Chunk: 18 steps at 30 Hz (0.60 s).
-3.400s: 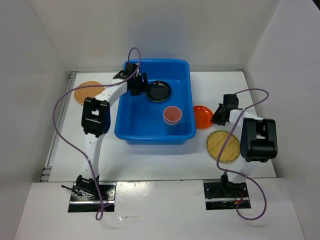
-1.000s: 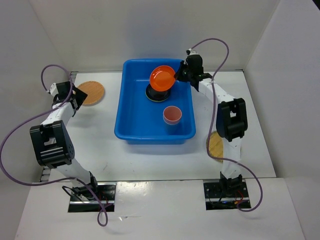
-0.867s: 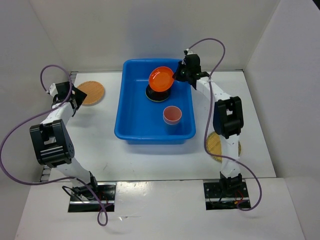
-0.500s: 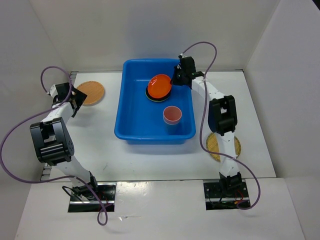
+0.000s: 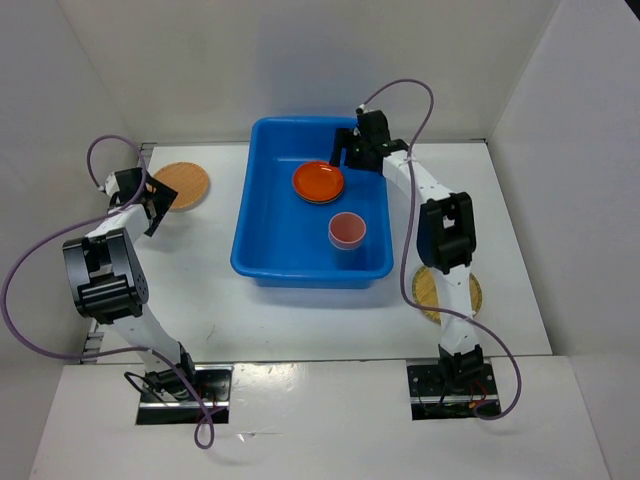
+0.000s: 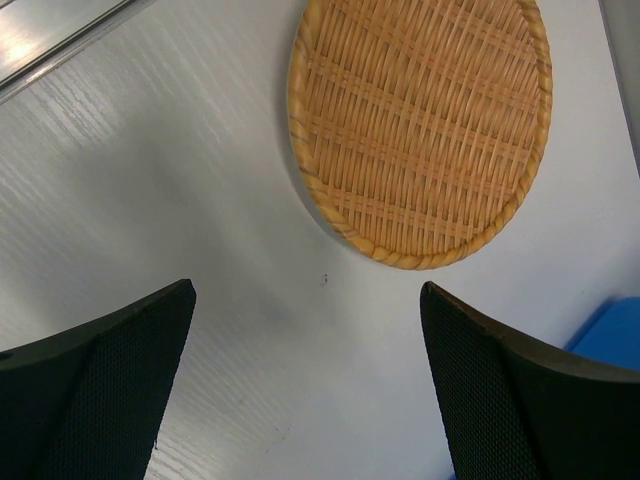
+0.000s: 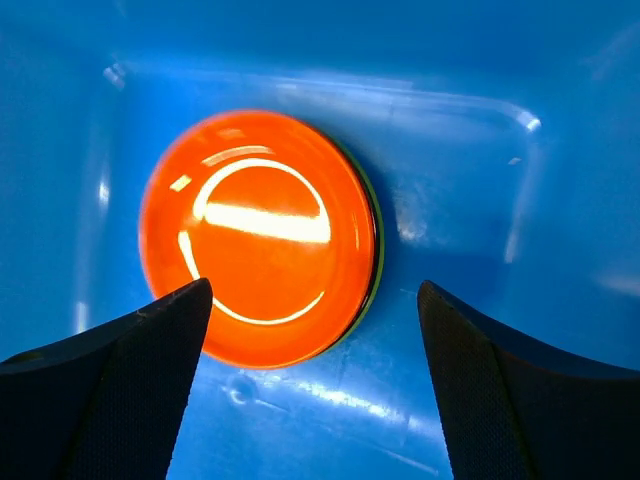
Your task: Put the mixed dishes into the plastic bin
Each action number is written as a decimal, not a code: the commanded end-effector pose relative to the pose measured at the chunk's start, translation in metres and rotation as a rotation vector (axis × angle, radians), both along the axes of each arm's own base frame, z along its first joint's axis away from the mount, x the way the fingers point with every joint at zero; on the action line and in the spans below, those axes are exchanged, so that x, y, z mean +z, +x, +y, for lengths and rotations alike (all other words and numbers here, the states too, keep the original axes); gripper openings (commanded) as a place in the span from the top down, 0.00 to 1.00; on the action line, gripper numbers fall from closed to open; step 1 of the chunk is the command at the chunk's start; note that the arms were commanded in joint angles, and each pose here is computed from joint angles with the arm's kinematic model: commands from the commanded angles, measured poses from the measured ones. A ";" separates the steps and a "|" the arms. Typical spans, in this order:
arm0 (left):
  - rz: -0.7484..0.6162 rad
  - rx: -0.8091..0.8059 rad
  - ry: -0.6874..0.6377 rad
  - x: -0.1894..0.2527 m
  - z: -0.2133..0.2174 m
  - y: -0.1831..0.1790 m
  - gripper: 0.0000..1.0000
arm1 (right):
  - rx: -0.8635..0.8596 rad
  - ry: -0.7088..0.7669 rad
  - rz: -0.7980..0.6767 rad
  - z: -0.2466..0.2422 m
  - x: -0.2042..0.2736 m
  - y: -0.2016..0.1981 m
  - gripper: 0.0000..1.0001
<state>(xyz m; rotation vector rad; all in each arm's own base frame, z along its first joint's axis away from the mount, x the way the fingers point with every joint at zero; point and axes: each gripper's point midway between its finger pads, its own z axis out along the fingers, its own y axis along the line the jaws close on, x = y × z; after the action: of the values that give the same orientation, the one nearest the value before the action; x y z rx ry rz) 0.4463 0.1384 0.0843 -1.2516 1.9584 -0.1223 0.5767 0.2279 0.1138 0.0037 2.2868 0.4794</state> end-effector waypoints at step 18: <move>-0.083 0.059 -0.062 -0.024 0.011 0.040 0.04 | -0.711 0.148 -0.314 -0.176 0.177 -0.175 0.03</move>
<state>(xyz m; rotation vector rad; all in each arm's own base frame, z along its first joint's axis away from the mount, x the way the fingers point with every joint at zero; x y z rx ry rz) 0.4672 0.1410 0.0457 -1.3333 1.9335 -0.1688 0.4143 0.0748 0.3667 0.5261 1.6726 0.3237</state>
